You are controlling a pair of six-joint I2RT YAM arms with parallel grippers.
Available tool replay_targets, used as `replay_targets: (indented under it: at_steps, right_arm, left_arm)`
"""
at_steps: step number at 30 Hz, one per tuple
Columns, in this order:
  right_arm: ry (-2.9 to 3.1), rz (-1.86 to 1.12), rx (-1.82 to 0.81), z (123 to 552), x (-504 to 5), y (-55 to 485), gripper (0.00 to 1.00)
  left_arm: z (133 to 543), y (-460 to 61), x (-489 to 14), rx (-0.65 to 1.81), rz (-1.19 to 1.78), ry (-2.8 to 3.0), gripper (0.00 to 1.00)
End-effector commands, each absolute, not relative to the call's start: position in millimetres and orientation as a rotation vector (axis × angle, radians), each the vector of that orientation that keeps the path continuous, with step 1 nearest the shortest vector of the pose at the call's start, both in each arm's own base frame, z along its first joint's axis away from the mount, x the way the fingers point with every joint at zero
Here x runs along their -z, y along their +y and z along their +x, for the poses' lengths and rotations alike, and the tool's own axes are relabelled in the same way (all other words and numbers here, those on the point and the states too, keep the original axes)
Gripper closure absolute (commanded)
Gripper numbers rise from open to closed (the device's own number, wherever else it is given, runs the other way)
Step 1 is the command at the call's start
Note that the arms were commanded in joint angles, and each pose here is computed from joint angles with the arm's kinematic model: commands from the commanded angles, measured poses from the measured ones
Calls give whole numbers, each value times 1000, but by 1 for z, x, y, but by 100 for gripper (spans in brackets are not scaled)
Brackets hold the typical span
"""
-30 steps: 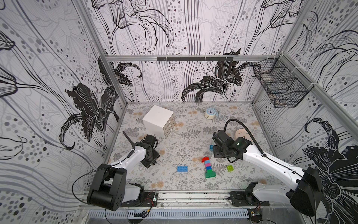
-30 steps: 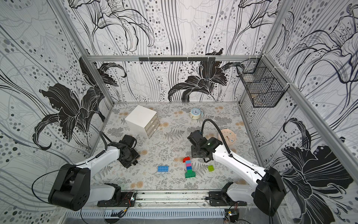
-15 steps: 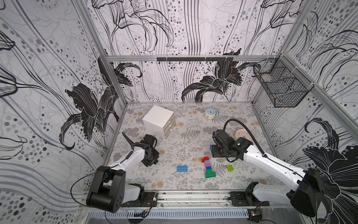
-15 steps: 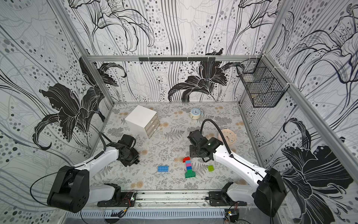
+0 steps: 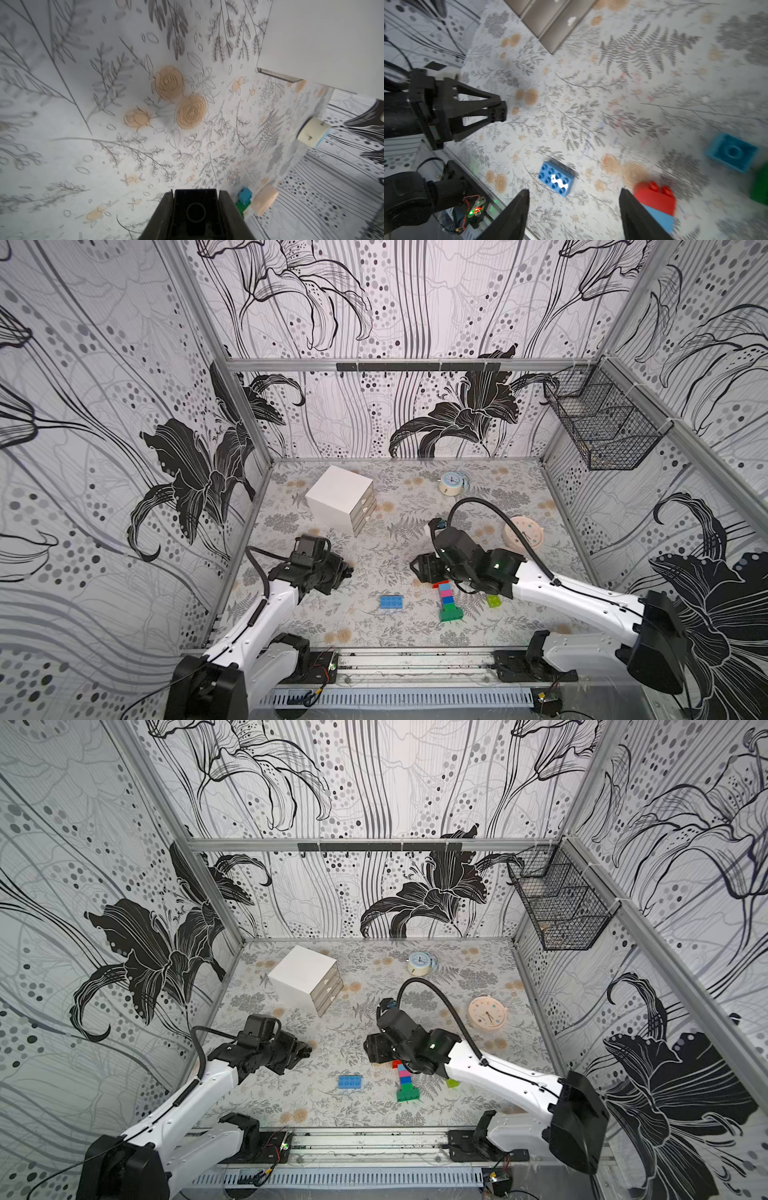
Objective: Assemble the number 1 with lego
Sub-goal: Pick up the lego brick from the center of the board.
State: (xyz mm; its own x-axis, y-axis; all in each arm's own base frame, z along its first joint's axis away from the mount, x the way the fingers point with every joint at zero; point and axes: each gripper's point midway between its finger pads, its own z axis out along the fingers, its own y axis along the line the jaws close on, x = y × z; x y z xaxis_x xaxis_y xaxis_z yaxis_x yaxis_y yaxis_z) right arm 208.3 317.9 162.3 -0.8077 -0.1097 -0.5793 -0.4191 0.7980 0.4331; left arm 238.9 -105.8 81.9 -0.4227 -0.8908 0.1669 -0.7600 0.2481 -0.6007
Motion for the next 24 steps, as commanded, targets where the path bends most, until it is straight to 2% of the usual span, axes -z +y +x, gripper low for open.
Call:
replay_targets:
  at_steps: [1, 5, 11, 19, 24]
  right_arm:
    - [2335, -371, -957, 209, -180, 368, 25]
    - [2297, -364, -1076, 212, -185, 399, 22]
    - [2307, -415, -1126, 212, -180, 424, 22]
    - [2308, -461, -1121, 219, -173, 444, 30]
    - [2354, -471, -1064, 228, -153, 447, 34]
  left_arm:
    - [252, -126, -104, 1183, -1763, 2060, 80]
    - [252, -137, -114, 1257, -1827, 2001, 79]
    - [258, -149, -129, 1327, -1861, 1964, 79]
    - [261, -152, -132, 1382, -1906, 1914, 79]
    - [259, -151, -131, 1383, -1916, 1907, 79]
